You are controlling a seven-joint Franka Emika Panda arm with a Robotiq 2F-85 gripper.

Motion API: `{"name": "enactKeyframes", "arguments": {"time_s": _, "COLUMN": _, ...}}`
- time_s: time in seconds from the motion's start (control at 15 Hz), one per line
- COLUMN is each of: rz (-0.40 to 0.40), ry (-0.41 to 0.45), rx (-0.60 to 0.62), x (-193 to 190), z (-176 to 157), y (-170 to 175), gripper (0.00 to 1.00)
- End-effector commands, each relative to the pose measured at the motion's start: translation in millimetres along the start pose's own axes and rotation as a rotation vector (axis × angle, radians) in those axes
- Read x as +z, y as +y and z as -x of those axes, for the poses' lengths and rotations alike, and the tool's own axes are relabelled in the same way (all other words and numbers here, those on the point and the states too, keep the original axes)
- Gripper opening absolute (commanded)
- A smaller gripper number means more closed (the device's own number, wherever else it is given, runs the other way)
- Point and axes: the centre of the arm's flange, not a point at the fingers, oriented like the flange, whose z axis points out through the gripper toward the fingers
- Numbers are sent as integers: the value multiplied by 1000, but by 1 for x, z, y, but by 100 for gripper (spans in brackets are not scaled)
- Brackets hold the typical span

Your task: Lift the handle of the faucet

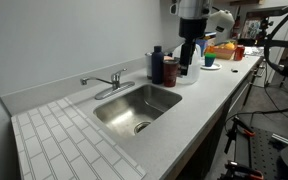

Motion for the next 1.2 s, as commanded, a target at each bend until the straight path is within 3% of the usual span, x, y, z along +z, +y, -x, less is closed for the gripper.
{"name": "enactKeyframes", "arguments": {"time_s": 0.0, "rz": 0, "ry": 0, "rx": 0, "x": 0, "z": 0, "y": 0, "gripper": 100}}
{"name": "enactKeyframes", "arguments": {"time_s": 0.53, "rz": -1, "ry": -6, "rx": 32, "x": 0, "z": 1, "y": -1, "gripper": 100}}
{"name": "enactKeyframes", "arguments": {"time_s": 0.6, "rz": 11, "ry": 5, "rx": 27, "x": -68, "z": -27, "y": 11, "gripper": 100}}
{"name": "enactKeyframes", "arguments": {"time_s": 0.73, "rz": 7, "ry": 14, "rx": 44, "x": -93, "z": -39, "y": 14, "gripper": 100}}
{"name": "enactKeyframes", "arguments": {"time_s": 1.07, "rz": -10, "ry": 56, "rx": 77, "x": -205, "z": -77, "y": 32, "gripper": 100}}
{"name": "enactKeyframes", "arguments": {"time_s": 1.13, "rz": 3, "ry": 79, "rx": 62, "x": -163, "z": -39, "y": 25, "gripper": 100}}
